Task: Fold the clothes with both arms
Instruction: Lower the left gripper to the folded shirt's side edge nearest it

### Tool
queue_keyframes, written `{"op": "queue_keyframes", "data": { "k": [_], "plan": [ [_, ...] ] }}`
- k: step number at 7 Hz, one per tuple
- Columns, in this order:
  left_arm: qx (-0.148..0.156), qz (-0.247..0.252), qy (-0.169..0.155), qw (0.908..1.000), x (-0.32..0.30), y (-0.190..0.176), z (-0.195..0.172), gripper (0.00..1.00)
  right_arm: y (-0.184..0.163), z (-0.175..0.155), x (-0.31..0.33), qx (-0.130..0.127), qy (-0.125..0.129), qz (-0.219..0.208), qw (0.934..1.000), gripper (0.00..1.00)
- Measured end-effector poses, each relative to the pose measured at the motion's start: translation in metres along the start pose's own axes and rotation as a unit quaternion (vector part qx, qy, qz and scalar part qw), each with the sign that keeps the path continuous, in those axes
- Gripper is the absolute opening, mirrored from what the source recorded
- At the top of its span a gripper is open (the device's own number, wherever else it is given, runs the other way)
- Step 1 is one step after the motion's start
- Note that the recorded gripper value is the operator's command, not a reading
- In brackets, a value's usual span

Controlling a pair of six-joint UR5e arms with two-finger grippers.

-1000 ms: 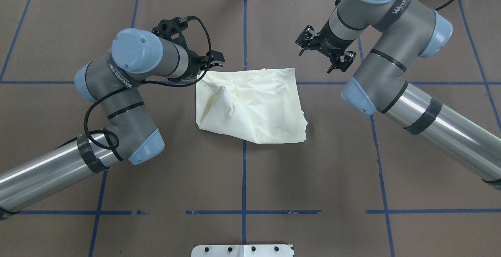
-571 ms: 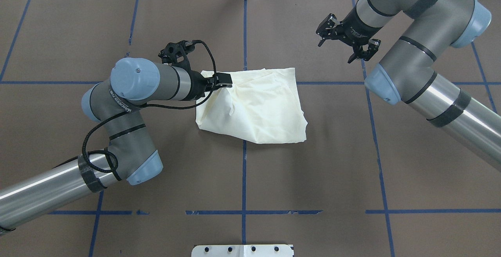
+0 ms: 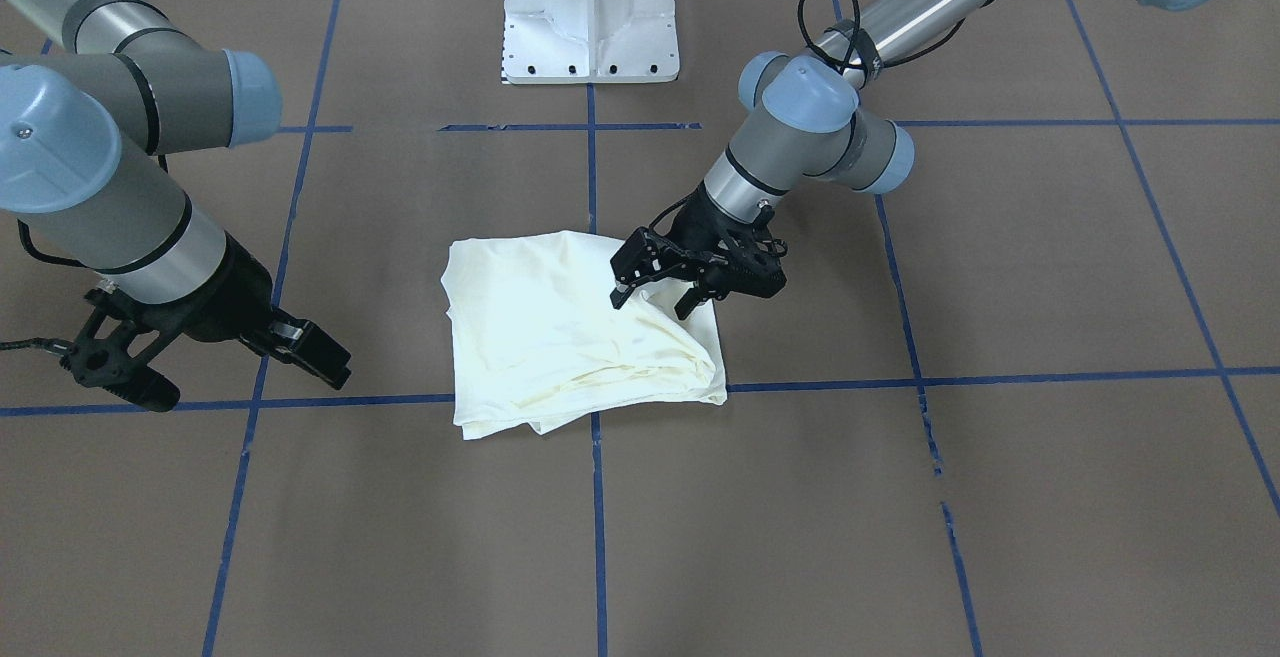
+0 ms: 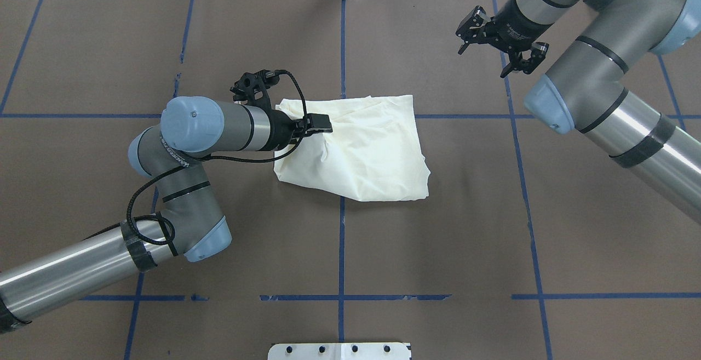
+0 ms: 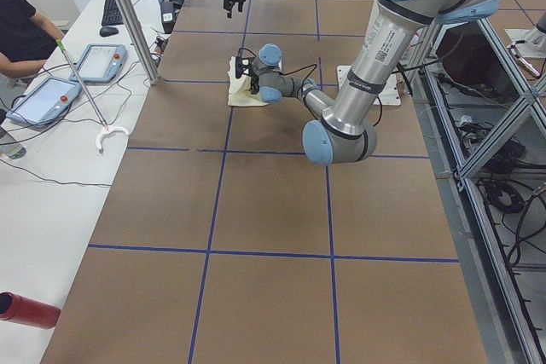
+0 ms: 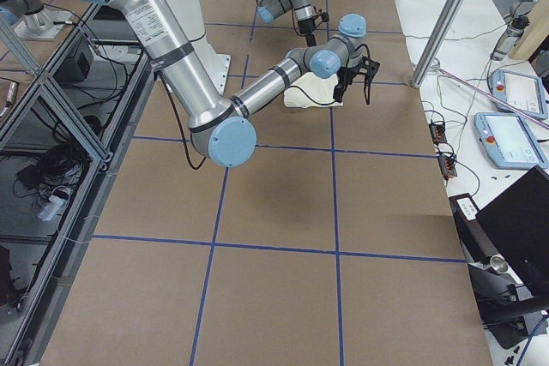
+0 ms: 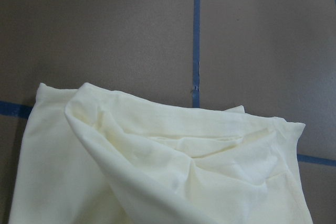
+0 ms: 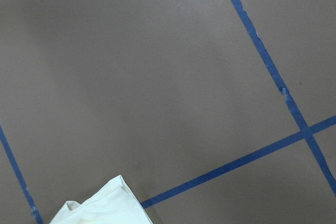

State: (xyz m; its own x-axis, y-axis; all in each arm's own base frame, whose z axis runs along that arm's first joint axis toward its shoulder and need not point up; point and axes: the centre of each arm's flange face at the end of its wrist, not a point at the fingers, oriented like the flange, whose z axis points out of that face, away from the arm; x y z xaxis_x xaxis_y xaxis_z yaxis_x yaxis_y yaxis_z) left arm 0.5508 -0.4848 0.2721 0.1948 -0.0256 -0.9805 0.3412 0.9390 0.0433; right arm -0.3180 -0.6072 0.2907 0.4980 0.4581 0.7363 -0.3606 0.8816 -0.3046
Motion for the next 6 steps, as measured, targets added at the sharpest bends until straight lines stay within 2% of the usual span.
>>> {"op": "queue_keyframes", "data": {
  "k": [2, 6],
  "plan": [
    [-0.012, 0.005, 0.021, 0.9997, 0.003, 0.002, 0.007, 1.0, -0.002, -0.008, 0.001, -0.001, 0.0, 0.004, 1.0, 1.0],
    [-0.095, 0.049, 0.045, 0.9933, -0.001, 0.019, 0.0, 1.0, -0.005, -0.011, 0.002, 0.001, 0.0, 0.004, 1.0, 1.0]
  ]
}}
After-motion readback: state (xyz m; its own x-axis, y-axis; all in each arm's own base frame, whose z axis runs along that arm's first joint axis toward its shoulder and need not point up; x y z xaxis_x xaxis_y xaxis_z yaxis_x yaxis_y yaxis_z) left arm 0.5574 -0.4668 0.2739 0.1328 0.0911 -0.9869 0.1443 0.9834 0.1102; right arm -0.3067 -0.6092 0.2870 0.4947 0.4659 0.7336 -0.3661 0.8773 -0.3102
